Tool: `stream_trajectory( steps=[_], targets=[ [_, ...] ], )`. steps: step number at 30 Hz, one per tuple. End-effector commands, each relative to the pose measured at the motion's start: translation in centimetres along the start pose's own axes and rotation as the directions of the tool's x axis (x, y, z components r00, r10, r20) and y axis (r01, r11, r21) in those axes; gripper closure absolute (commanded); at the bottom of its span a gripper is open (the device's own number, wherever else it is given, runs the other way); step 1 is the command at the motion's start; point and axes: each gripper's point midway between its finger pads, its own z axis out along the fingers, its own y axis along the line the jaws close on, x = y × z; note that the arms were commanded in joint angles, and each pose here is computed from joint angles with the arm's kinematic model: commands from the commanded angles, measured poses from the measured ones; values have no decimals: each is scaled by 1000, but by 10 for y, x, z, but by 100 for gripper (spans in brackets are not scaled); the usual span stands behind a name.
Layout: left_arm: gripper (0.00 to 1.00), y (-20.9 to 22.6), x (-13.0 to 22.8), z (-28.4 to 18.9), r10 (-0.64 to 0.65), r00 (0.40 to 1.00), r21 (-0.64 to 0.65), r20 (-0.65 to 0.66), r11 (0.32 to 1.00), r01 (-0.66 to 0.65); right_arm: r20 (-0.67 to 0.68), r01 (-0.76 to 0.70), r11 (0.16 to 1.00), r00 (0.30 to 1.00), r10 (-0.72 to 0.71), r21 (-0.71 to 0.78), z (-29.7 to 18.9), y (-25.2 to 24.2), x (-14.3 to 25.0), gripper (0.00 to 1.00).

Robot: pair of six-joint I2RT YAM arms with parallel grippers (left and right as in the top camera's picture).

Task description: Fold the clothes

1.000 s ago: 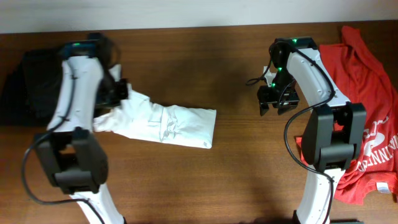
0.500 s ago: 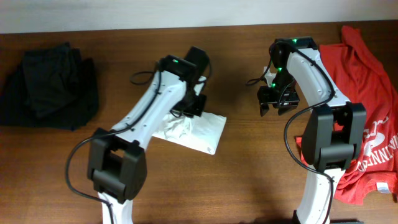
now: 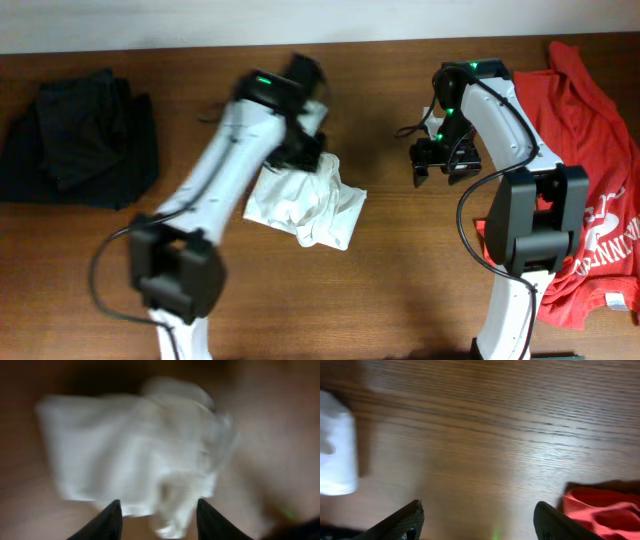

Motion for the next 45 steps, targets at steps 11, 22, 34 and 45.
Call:
stream_trajectory(
  steps=[11,22,34,45],
  targets=[
    [47,108,-15,28,-248,969,14,-3,969,248,285,400,854,906,-314,-332,-20,146,-31,38],
    [47,98,12,116,-230,958,52,-174,969,242,428,433,888,840,-334,-157,-16,181,-71,54],
    [47,102,55,150,-245,928,26,-280,964,263,250,237,971,938,-239,38,28,123,-51,96],
    [47,105,57,150,-247,928,7,-281,966,259,111,23,960,992,-56,280,40,56,-17,71]
  ],
)
